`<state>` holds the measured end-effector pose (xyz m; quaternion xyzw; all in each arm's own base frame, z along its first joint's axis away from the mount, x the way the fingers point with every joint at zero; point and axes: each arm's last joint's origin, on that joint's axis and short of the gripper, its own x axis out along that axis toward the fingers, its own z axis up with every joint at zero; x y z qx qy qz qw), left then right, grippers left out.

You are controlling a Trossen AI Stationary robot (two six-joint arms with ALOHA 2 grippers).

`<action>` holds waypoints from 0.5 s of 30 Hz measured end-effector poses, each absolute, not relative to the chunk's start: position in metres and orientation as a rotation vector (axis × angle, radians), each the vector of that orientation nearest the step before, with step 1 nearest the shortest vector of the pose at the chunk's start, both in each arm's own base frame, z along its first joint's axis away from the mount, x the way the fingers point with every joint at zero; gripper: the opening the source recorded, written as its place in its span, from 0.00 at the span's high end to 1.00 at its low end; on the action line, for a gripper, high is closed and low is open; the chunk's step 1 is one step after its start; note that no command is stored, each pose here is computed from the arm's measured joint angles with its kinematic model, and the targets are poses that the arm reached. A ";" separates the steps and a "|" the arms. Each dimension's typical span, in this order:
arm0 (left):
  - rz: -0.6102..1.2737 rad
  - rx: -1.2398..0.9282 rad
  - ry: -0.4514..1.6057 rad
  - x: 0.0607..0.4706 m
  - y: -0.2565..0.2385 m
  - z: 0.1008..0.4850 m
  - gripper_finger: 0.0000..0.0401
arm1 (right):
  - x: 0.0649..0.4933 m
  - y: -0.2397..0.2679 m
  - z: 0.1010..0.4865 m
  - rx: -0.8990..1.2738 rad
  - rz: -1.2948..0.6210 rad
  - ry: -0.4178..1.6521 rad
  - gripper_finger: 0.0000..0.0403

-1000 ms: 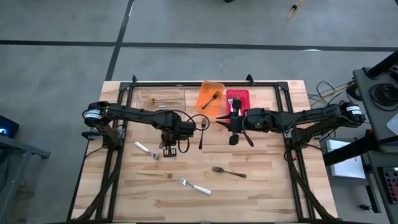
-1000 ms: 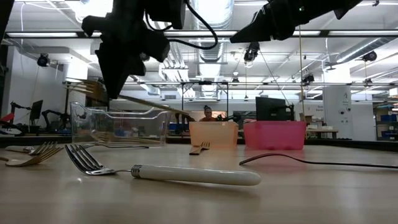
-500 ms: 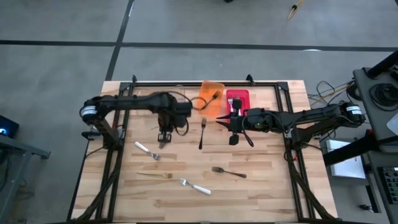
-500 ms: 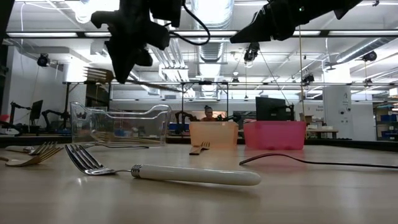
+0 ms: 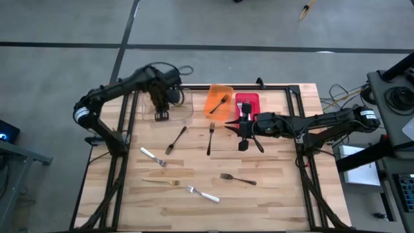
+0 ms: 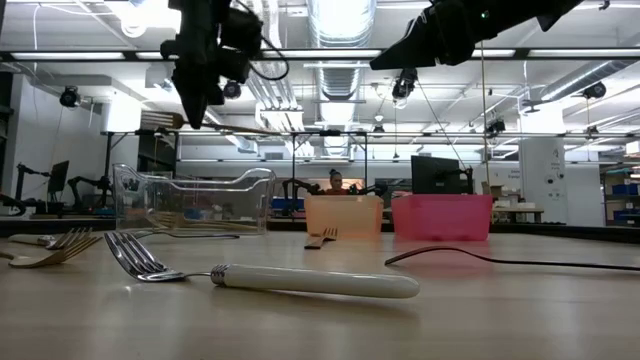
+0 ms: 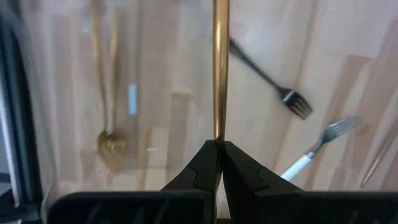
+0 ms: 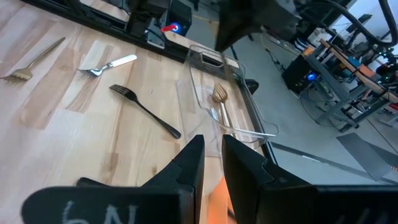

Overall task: Sort silverware by color (type)
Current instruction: Put the gold fork into the transparent bin

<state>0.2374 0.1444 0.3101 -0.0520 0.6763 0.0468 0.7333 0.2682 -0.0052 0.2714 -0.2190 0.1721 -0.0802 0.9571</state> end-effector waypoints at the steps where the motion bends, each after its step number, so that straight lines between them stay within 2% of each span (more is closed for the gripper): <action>1: 0.119 -0.128 1.486 0.233 0.151 0.310 1.00 | 0.268 -0.005 0.271 -0.444 -0.163 0.350 0.88; 15: 0.149 -0.296 1.479 0.199 0.204 0.292 1.00 | 0.268 -0.007 0.271 -0.443 -0.168 0.359 0.88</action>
